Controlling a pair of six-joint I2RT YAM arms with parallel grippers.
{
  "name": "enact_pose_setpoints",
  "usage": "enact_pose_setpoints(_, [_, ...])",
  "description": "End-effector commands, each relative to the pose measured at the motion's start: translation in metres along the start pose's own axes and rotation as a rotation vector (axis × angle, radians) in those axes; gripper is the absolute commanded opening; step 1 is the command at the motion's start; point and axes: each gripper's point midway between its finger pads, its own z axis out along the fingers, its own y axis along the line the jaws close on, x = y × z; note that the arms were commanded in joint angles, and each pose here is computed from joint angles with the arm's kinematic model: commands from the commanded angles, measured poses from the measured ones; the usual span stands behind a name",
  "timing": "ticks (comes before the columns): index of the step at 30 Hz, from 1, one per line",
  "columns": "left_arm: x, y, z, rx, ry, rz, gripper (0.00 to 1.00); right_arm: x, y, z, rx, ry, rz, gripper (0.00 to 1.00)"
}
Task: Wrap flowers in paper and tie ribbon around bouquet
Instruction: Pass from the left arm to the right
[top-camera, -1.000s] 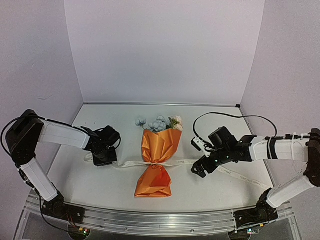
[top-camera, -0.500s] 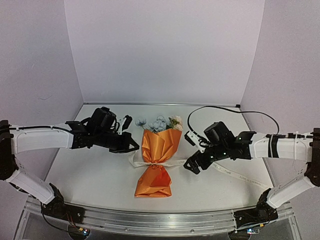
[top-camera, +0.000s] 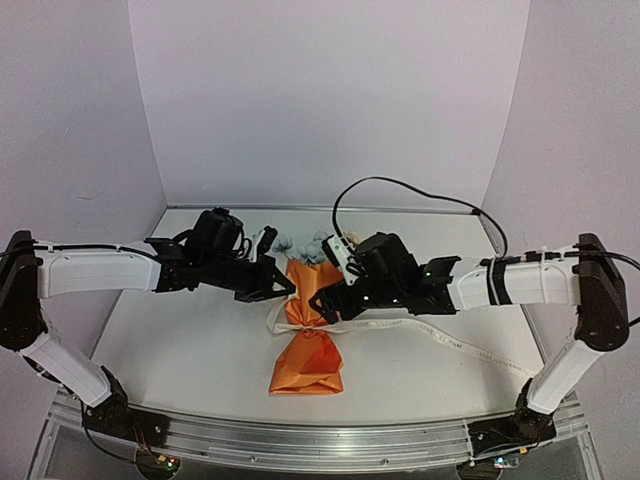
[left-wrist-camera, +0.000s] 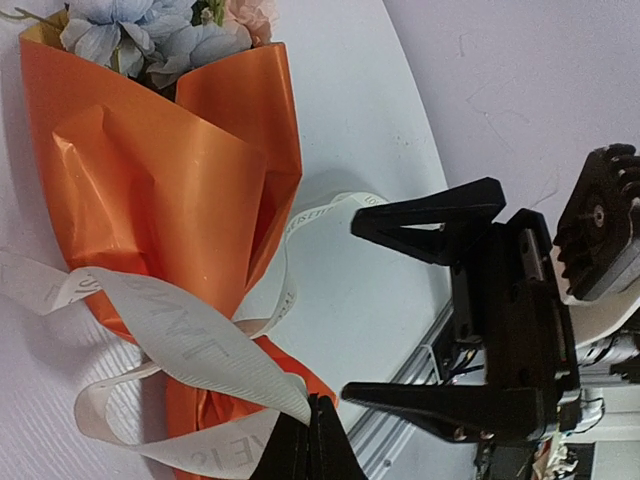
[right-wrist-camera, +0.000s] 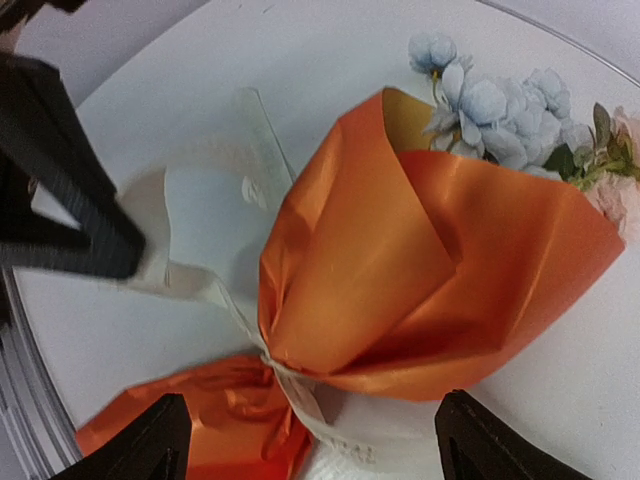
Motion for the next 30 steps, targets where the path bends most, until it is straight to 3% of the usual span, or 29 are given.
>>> enact_pose_setpoints(1, [-0.022, -0.034, -0.017, 0.121, -0.052, -0.074, 0.0, -0.054, 0.022, 0.015, -0.013, -0.22, 0.077, 0.86])
enact_pose_setpoints(8, [-0.029, -0.032, -0.019, 0.193, -0.053, -0.17, 0.0, -0.053, 0.035, 0.018, -0.016, -0.26, 0.055, 0.84])
enact_pose_setpoints(18, [-0.043, -0.047, -0.006, 0.293, -0.033, -0.207, 0.0, -0.037, 0.02, -0.011, 0.028, -0.268, 0.025, 0.84])
enact_pose_setpoints(30, [-0.051, -0.055, -0.004, 0.321, -0.041, -0.195, 0.0, -0.051, 0.031, 0.0, -0.01, -0.272, 0.062, 0.85])
